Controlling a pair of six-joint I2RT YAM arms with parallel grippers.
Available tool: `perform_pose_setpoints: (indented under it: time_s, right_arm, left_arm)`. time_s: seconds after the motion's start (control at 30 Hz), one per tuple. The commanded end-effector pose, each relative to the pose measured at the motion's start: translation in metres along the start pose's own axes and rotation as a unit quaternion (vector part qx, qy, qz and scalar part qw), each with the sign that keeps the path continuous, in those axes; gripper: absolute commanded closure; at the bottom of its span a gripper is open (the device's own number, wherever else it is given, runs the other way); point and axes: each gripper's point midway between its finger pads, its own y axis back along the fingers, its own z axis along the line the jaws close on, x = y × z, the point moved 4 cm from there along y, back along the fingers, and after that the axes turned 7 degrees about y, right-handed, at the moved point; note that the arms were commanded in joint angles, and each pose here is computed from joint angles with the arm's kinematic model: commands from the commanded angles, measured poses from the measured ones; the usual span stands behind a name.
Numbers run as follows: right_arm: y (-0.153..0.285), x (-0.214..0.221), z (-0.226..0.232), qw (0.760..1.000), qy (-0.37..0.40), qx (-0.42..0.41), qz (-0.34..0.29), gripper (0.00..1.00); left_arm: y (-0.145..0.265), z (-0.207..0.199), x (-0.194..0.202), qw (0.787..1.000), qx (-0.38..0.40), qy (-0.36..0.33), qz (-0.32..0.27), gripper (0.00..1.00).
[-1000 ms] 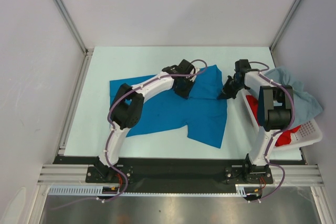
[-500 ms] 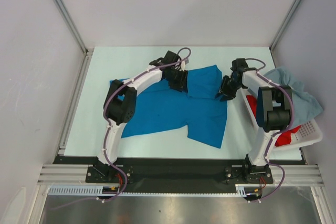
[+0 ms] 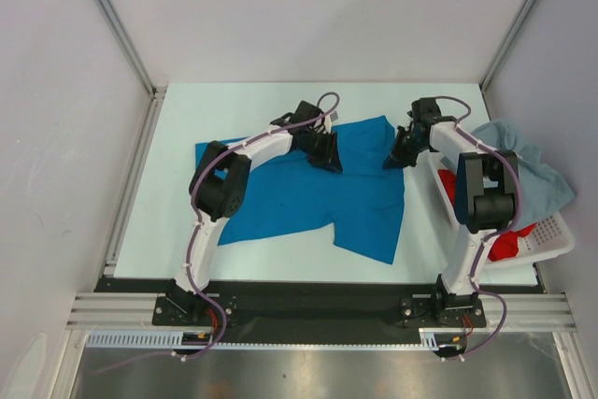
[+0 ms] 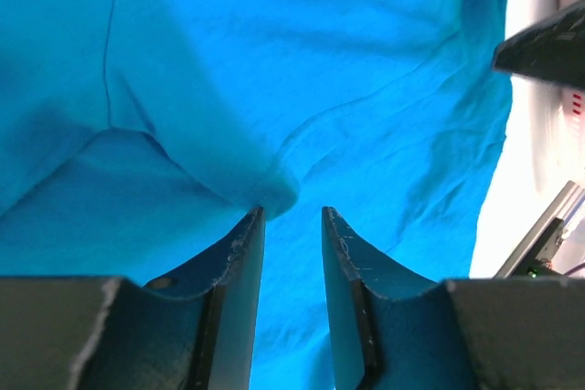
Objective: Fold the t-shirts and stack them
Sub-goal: Fold the tshirt
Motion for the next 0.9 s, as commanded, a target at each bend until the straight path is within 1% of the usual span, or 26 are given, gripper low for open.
perform_pose_setpoints:
  time_s: [0.0, 0.13, 0.17, 0.23, 0.37, 0.5, 0.57, 0.6, 0.63, 0.7, 0.73, 0.77, 0.83, 0.87]
  right_arm:
    - [-0.007, -0.02, 0.011, 1.0, 0.004, -0.022, -0.021, 0.9]
    - [-0.024, -0.021, 0.006, 1.0, -0.001, -0.018, -0.01, 0.91]
    - [-0.029, -0.019, 0.003, 1.0, -0.005, -0.016, -0.004, 0.91]
    - [-0.033, -0.014, -0.002, 1.0, -0.008, -0.01, 0.003, 0.91]
    - [-0.036, -0.003, -0.014, 1.0, -0.009, 0.02, 0.016, 0.91]
    - [-0.036, -0.01, -0.017, 0.999, -0.007, 0.035, 0.013, 0.89]
    - [-0.03, -0.025, -0.01, 0.999, -0.005, 0.033, -0.005, 0.87]
    - [-0.027, -0.031, -0.009, 0.999, -0.004, 0.039, -0.013, 0.84]
    - [-0.018, -0.048, -0.003, 0.999, 0.001, 0.039, -0.035, 0.83]
    - [-0.009, -0.063, 0.001, 0.997, 0.006, 0.05, -0.057, 0.77]
    - [-0.006, -0.07, 0.003, 0.996, 0.01, 0.053, -0.069, 0.75]
    - [0.002, -0.088, 0.01, 0.994, 0.016, 0.048, -0.099, 0.73]
    - [0.004, -0.103, 0.013, 0.991, 0.022, 0.046, -0.12, 0.67]
    - [0.005, -0.12, 0.017, 0.99, 0.025, 0.036, -0.137, 0.65]
  left_arm:
    - [0.018, -0.03, -0.015, 0.998, 0.041, -0.019, -0.044, 0.64]
    - [0.013, -0.035, -0.021, 0.997, 0.055, -0.016, -0.047, 0.62]
    - [0.003, -0.031, -0.016, 0.998, 0.06, -0.009, -0.031, 0.62]
    - [-0.003, -0.029, -0.013, 0.998, 0.058, -0.001, -0.019, 0.63]
    - [-0.006, -0.012, 0.003, 1.0, 0.021, 0.009, -0.001, 0.68]
    - [-0.004, 0.005, 0.015, 1.0, -0.023, 0.004, 0.013, 0.69]
    - [-0.002, 0.009, 0.019, 0.999, -0.034, -0.001, 0.02, 0.68]
    - [-0.002, 0.013, 0.02, 0.999, -0.042, -0.01, 0.024, 0.67]
    - [-0.002, 0.016, 0.021, 0.998, -0.052, -0.011, 0.032, 0.68]
    - [0.001, 0.015, 0.022, 0.997, -0.057, -0.021, 0.039, 0.71]
    - [0.003, 0.016, 0.024, 0.997, -0.059, -0.023, 0.039, 0.71]
    - [0.01, 0.009, 0.021, 0.998, -0.052, -0.032, 0.028, 0.7]
    - [0.017, 0.003, 0.017, 0.998, -0.044, -0.048, 0.014, 0.66]
    - [0.026, -0.006, 0.011, 0.998, -0.034, -0.059, 0.003, 0.61]
